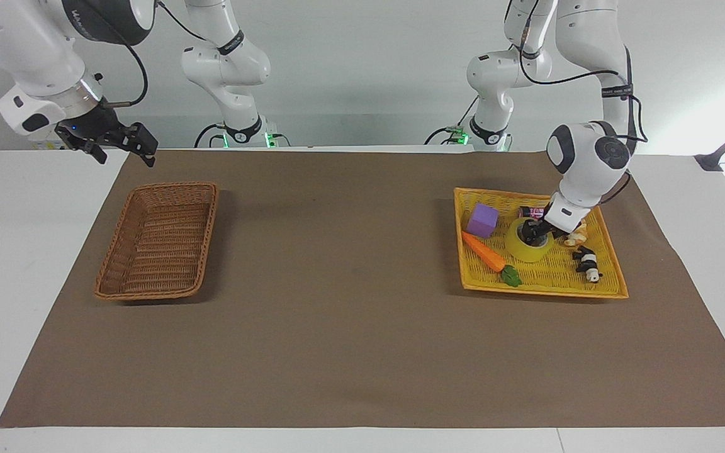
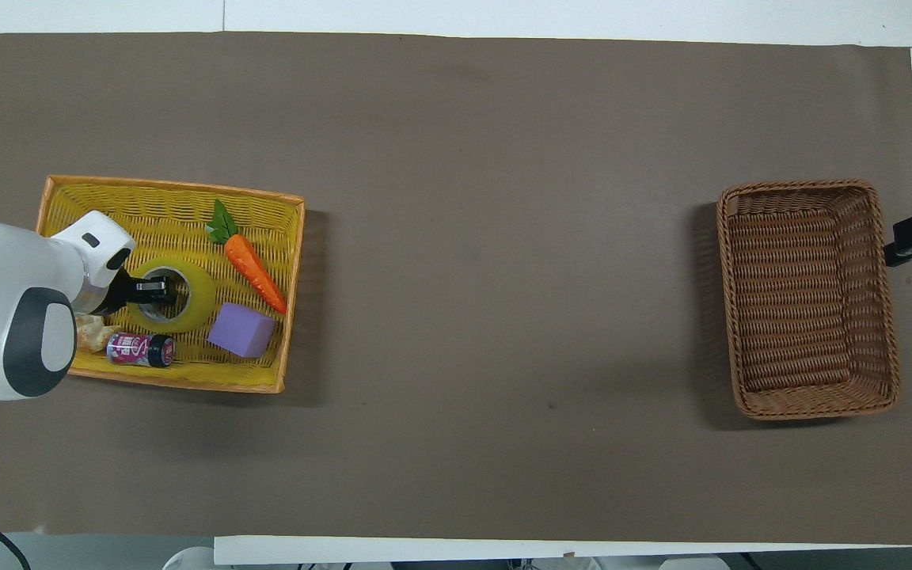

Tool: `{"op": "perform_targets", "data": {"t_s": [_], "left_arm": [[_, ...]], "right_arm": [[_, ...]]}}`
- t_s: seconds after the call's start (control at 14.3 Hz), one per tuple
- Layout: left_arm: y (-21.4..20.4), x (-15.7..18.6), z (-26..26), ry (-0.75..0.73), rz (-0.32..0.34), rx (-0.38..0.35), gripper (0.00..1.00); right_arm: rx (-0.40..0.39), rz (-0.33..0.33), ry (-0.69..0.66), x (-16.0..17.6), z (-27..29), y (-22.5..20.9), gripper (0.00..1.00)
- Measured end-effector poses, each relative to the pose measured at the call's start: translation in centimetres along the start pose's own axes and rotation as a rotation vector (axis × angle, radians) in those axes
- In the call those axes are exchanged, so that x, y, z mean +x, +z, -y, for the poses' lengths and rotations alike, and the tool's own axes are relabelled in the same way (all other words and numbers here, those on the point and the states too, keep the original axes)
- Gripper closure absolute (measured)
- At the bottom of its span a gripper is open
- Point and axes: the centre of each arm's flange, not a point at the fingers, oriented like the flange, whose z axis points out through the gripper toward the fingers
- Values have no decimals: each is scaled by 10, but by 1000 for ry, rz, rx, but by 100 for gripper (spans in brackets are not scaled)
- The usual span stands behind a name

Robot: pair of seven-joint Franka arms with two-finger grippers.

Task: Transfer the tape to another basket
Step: 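Lower the left gripper onto the tape roll's rim and close it, then lift the tape with the left gripper while the right gripper reaches toward it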

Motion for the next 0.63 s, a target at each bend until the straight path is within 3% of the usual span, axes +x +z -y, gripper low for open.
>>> {"op": "perform_targets", "data": {"t_s": [0.14, 0.35, 0.63], "left_arm": [[-5, 4, -1, 3, -14, -1, 79], [-60, 36, -7, 7, -14, -11, 79], [-149, 69, -68, -14, -19, -146, 79]], "right_arm": [[0, 0, 0, 0, 0, 0, 0], [0, 0, 0, 0, 0, 0, 0], [0, 0, 0, 0, 0, 0, 0]]}}
